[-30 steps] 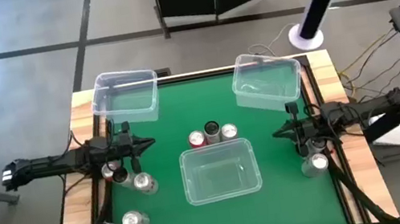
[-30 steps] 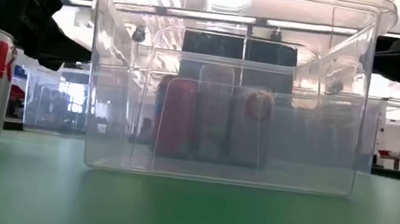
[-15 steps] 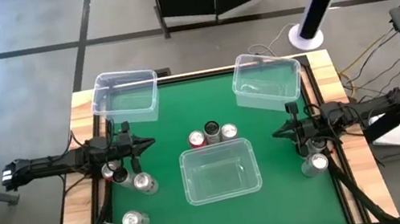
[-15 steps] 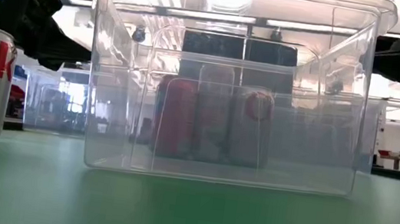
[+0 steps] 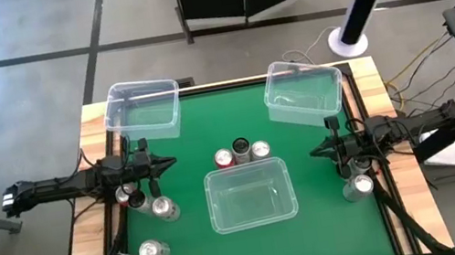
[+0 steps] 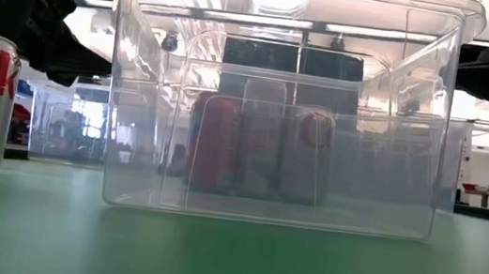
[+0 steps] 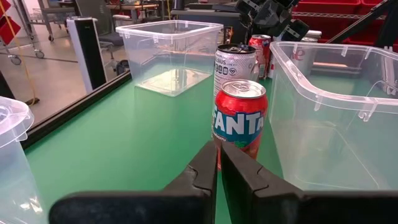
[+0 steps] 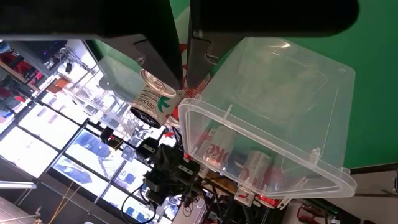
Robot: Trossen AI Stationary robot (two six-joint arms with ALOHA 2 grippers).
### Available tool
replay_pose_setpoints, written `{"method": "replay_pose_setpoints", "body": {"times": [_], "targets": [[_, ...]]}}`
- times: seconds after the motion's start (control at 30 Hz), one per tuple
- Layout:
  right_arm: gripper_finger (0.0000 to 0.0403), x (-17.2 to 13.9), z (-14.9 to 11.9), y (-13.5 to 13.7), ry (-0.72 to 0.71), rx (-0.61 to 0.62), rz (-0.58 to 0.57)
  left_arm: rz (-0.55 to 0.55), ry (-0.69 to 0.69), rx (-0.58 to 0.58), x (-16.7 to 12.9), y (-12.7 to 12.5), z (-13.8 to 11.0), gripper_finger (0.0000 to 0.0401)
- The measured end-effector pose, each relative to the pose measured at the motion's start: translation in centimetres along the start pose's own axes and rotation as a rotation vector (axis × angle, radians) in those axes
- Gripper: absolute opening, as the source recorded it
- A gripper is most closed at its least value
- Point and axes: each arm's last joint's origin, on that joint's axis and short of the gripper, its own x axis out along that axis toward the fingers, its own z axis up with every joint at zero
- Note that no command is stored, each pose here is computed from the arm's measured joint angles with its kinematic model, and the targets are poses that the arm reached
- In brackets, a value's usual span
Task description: Sort soda cans
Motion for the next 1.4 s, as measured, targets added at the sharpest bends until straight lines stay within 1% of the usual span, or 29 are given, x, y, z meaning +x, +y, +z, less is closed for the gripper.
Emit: {"method": "replay_pose_setpoints", "body": {"times": [0.57, 0.6, 0.73, 0.77, 0.87, 0.9, 0.93, 0.97, 1.03, 1.13, 1.17, 1.2, 1.23, 1.33, 1.4], "targets": [[0.0018, 0.0, 0.0, 0.0, 0.0, 0.0, 0.0, 0.0, 0.0, 0.0, 0.0, 0.0, 0.0, 0.0004], [0.0018, 0.0, 0.0, 0.0, -0.002, -0.023, -0.003, 0.0, 0.0, 0.0, 0.0, 0.0, 0.0, 0.0004], [0.0018, 0.0, 0.3, -0.2, -0.023, -0.231, -0.031, 0.0, 0.0, 0.0, 0.0, 0.0, 0.0, 0.0004], [0.0018, 0.0, 0.3, -0.2, -0.024, -0.256, -0.032, 0.0, 0.0, 0.0, 0.0, 0.0, 0.0, 0.0004], [0.0018, 0.0, 0.2, -0.2, -0.019, -0.259, -0.028, 0.0, 0.0, 0.0, 0.0, 0.0, 0.0, 0.0004], [0.0018, 0.0, 0.2, -0.2, -0.023, -0.243, -0.023, 0.0, 0.0, 0.0, 0.0, 0.0, 0.0, 0.0004], [0.0018, 0.0, 0.3, -0.1, -0.037, -0.197, -0.008, 0.0, 0.0, 0.0, 0.0, 0.0, 0.0, 0.0004], [0.0018, 0.0, 0.4, 0.0, -0.06, -0.12, 0.024, 0.0, 0.0, 0.0, 0.0, 0.0, 0.0, 0.0004], [0.0018, 0.0, 0.7, 0.0, -0.105, 0.084, 0.063, 0.0, 0.0, 0.0, 0.0, 0.0, 0.0, 0.0004], [0.0018, 0.0, 1.3, -0.4, -0.156, 0.448, 0.062, 0.0, 0.0, 0.0, 0.0, 0.0, 0.0, 0.0004], [0.0018, 0.0, 1.4, -0.4, -0.169, 0.541, 0.062, 0.0, 0.0, 0.0, 0.0, 0.0, 0.0, 0.0004], [0.0018, -0.1, 1.5, -0.5, -0.18, 0.6, 0.062, 0.0, 0.0, 0.0, 0.0, 0.0, 0.0, 0.0004], [0.0018, -0.1, 1.6, -0.6, -0.191, 0.624, 0.06, 0.0, 0.0, 0.0, 0.0, 0.0, 0.0, 0.0004], [0.0018, -0.2, 2.1, -0.9, -0.249, 0.625, 0.031, 0.0, 0.0, 0.0, 0.0, 0.0, 0.0, 0.0004], [0.0018, -0.2, 2.6, -1.3, -0.295, 0.629, -0.022, 0.0, 0.0, 0.0, 0.0, 0.0, 0.0, 0.0004]]}}
